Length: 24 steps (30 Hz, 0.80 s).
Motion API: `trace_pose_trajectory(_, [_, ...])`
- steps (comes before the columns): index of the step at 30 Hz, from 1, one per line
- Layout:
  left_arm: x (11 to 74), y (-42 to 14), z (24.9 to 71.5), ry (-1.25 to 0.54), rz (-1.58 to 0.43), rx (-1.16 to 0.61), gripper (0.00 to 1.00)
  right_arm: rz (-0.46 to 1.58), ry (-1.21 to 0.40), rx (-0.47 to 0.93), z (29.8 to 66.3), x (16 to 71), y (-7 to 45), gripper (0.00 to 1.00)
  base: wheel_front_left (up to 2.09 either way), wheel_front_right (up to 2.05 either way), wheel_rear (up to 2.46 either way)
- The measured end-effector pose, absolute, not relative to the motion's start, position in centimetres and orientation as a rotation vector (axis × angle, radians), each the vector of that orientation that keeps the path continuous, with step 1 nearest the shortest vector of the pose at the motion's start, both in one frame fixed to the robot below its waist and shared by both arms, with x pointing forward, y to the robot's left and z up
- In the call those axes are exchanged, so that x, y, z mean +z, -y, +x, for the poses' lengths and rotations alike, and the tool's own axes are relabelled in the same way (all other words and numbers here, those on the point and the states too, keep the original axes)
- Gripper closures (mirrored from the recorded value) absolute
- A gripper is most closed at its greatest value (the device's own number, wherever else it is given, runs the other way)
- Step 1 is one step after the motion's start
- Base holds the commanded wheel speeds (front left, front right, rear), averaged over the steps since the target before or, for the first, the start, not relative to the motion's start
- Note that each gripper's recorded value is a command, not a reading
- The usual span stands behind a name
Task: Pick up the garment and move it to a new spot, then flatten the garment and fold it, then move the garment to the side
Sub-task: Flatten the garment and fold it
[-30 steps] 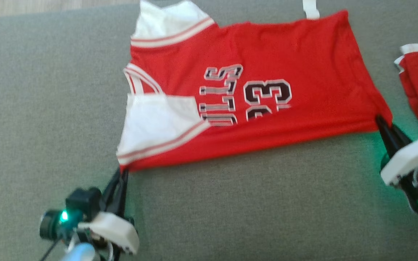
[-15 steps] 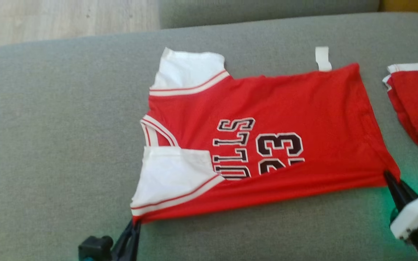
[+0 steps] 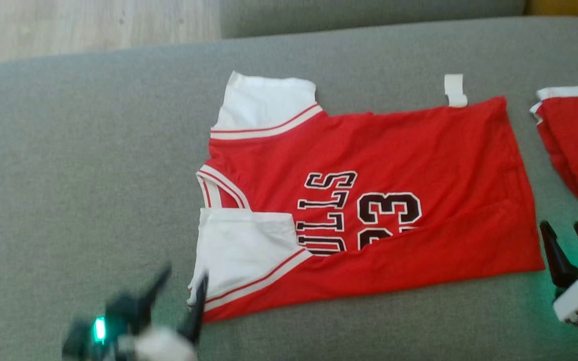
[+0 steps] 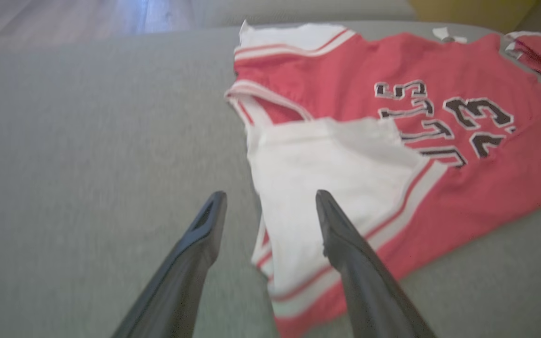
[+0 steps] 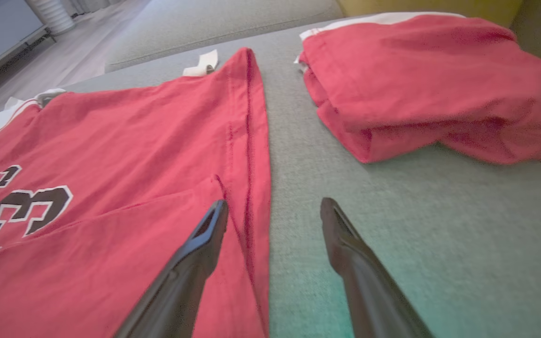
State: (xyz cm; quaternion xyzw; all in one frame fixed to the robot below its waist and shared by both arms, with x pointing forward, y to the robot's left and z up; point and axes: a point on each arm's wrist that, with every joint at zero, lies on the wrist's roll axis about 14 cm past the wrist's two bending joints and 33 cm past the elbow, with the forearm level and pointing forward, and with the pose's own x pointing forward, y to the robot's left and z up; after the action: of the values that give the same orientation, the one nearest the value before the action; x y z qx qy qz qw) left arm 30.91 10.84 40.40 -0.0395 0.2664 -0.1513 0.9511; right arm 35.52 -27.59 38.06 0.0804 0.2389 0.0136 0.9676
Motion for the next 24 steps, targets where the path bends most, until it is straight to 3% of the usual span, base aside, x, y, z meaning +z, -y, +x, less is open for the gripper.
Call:
trace_pose_trajectory(7, [48.0,-9.2,43.8,-0.315,0.028,-0.454,0.0,0.149,-0.466,0.068,37.8,37.8,25.8,0.0,0.0,0.0,0.0])
trace_pose_trajectory(15, [48.0,-7.8,53.9,-0.497,0.057,-0.542,0.0,0.111,-0.416,0.095,41.7,39.1,25.2,0.0,0.0,0.0,0.0])
trace_pose_trajectory(24, [42.1,-7.4,59.0,-0.73,0.042,-0.525,0.0,0.095,-0.445,0.037,41.5,38.0,26.6,0.0,0.0,0.0,0.0])
